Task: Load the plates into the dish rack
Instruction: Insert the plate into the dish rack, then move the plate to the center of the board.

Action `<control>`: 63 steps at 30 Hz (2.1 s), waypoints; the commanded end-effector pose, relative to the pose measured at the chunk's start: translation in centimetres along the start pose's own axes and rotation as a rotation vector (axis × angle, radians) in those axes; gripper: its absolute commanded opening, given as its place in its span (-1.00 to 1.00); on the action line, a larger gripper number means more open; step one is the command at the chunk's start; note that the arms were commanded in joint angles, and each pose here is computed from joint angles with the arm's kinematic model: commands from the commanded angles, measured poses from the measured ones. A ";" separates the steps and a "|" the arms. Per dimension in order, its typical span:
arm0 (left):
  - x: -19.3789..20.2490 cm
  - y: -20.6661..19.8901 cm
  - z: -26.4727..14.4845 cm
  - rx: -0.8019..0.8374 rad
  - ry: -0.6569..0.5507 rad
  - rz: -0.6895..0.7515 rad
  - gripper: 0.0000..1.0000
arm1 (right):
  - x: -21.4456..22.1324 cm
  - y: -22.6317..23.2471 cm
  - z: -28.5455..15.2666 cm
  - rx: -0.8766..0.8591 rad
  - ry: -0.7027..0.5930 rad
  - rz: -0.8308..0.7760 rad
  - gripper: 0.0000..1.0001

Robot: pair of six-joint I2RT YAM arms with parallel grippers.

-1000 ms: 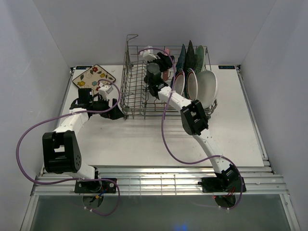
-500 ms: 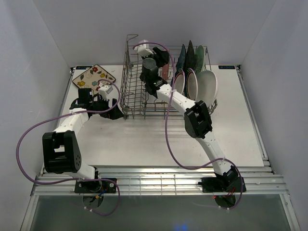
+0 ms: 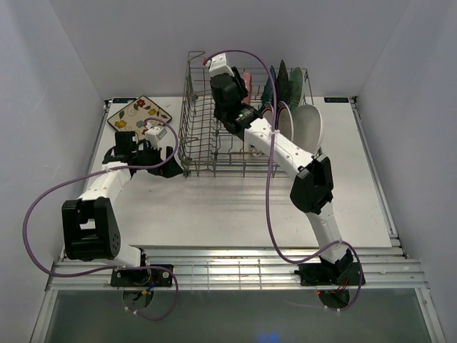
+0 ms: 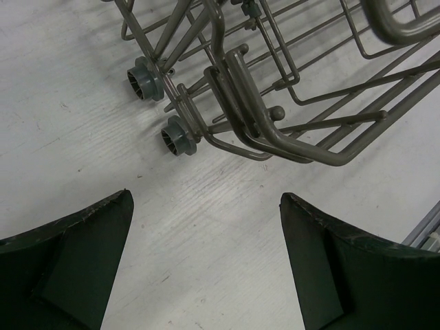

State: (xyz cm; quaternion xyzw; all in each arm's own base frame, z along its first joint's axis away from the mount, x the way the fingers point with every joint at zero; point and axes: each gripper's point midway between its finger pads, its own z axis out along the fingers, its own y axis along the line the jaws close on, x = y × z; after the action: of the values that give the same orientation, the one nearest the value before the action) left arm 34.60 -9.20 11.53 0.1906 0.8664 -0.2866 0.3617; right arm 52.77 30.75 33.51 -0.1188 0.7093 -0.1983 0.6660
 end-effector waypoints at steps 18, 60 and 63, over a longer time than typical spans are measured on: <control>-1.2 -0.7 -1.2 -0.024 -0.059 0.075 0.96 | 8.7 4.2 -3.9 -0.237 0.297 0.130 -0.84; -1.0 -0.9 -1.4 -0.019 -0.060 0.079 0.96 | 6.9 -0.7 1.7 -0.170 0.223 0.244 -0.84; -1.0 -1.2 -1.8 -0.031 -0.067 0.093 0.96 | 6.0 -1.3 0.1 -0.186 0.214 0.250 -0.83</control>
State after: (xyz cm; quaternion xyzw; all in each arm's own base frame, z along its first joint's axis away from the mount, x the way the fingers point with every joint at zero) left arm 34.20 -8.90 11.95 0.1979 0.8624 -0.2710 0.3791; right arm 53.98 27.07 21.55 -0.0978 0.8314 -0.0909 0.5395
